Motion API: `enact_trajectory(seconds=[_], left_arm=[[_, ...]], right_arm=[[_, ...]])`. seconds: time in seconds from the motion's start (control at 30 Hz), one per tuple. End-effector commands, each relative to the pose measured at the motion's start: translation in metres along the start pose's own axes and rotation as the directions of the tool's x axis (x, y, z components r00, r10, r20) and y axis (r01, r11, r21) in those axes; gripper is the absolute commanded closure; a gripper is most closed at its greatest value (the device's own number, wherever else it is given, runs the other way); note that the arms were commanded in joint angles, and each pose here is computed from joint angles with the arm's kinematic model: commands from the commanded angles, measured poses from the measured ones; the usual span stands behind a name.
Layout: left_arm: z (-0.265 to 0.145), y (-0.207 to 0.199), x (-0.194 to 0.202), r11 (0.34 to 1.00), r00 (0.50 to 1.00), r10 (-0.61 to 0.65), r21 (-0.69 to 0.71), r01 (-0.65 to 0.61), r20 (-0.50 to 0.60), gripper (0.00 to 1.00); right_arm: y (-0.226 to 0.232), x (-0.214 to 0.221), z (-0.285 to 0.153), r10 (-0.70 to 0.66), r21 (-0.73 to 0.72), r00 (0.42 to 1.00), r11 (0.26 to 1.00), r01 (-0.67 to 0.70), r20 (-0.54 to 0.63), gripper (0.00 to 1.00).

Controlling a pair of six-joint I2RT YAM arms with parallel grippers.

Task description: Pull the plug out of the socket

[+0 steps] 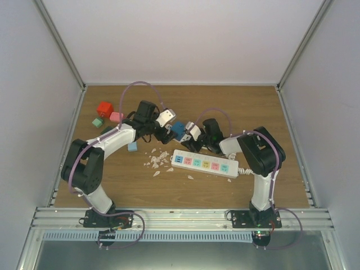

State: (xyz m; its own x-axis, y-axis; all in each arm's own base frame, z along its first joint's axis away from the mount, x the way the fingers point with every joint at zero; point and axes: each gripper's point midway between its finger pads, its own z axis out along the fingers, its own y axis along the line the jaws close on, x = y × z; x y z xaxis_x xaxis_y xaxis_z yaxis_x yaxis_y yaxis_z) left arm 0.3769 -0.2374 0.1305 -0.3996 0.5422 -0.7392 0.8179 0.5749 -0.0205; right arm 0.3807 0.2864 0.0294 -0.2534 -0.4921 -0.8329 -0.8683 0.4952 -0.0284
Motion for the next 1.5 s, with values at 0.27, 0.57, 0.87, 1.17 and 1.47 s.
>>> enact_trajectory(seconds=[0.27, 0.57, 0.87, 1.17, 1.47], left_arm=[[0.052, 0.007, -0.015, 0.992, 0.999, -0.007, -0.130, 0.012, 0.040, 0.07], [0.058, 0.004, -0.019, 0.992, 0.996, -0.075, -0.100, 0.080, 0.049, 0.38], [0.032, -0.013, -0.049, 0.998, 0.984, -0.033, -0.041, 0.041, 0.176, 0.62], [0.023, -0.019, -0.052, 0.965, 0.957, 0.206, -0.205, -0.165, 0.203, 0.72], [0.018, -0.018, -0.059, 1.000, 0.972, 0.012, -0.021, -0.007, 0.236, 0.81]], right_arm=[[0.001, 0.012, -0.001, 0.006, 0.002, 1.000, 1.000, -0.006, -0.004, 0.54], [0.002, 0.011, -0.002, 0.009, -0.002, 1.000, 1.000, -0.009, 0.004, 0.70], [0.000, 0.012, 0.001, 0.027, 0.004, 1.000, 1.000, -0.027, -0.002, 0.90], [-0.004, 0.021, 0.008, 0.054, 0.010, 0.998, 0.998, -0.054, -0.039, 0.95], [-0.007, 0.023, 0.010, 0.059, 0.022, 0.997, 0.998, -0.058, -0.048, 0.97]])
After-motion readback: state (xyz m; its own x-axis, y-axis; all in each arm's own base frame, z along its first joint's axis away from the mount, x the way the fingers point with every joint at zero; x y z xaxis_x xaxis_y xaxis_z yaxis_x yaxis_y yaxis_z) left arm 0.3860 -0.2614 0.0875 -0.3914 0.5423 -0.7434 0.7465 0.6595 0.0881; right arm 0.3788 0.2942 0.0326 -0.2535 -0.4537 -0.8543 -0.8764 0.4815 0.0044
